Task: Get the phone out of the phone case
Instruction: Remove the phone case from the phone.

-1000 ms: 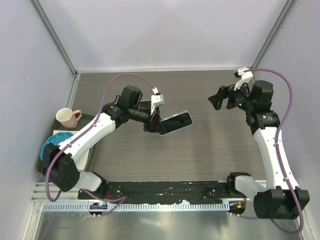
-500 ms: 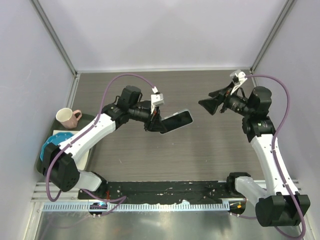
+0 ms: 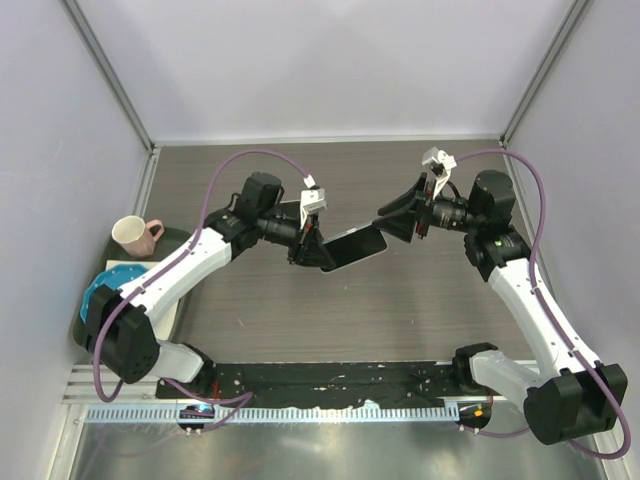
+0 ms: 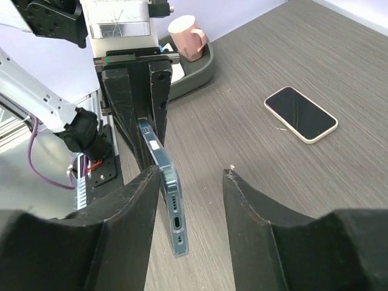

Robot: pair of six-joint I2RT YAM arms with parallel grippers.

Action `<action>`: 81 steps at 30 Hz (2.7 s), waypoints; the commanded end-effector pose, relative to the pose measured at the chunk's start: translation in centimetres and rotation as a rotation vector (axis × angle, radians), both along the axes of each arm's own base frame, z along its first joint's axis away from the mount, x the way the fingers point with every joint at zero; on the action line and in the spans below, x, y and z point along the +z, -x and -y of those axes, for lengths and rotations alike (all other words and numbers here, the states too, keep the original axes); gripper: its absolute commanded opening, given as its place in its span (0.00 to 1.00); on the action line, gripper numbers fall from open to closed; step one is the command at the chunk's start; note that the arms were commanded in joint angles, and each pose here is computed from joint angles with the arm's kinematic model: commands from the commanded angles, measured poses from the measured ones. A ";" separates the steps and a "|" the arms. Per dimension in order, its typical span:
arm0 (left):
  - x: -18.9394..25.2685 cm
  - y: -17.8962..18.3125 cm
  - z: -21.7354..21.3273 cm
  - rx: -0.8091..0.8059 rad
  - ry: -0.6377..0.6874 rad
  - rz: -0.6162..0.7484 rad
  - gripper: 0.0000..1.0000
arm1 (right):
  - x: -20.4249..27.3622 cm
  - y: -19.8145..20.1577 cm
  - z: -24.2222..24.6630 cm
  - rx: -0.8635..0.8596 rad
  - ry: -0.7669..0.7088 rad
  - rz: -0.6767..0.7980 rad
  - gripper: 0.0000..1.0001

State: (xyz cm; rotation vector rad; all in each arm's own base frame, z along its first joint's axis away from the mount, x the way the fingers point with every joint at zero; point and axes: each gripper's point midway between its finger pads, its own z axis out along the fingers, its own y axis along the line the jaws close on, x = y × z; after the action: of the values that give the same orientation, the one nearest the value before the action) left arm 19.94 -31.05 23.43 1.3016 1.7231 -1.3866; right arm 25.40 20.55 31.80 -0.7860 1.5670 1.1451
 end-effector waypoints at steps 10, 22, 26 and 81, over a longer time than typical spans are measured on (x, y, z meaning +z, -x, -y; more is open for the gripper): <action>2.7 1.2 0.7 -0.113 0.132 0.042 0.00 | 1.4 0.9 -0.8 0.088 -0.046 0.004 0.11; 4.9 3.5 -0.1 -0.208 0.192 0.064 0.00 | 0.7 0.2 -1.2 0.109 -0.076 -0.085 0.01; 5.7 4.3 -0.4 -0.250 0.215 0.067 0.00 | -0.3 -0.9 -1.1 0.064 -0.046 -0.087 0.01; -2.2 2.3 -0.3 -0.185 0.148 0.184 0.00 | -7.7 1.6 -0.3 0.299 0.181 -0.072 0.49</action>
State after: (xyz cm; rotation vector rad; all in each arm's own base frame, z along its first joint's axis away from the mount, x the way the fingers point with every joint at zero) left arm 18.85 -29.44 17.35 1.3821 1.7176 -1.3259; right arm 23.94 21.45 24.33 -1.0146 1.7383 1.3445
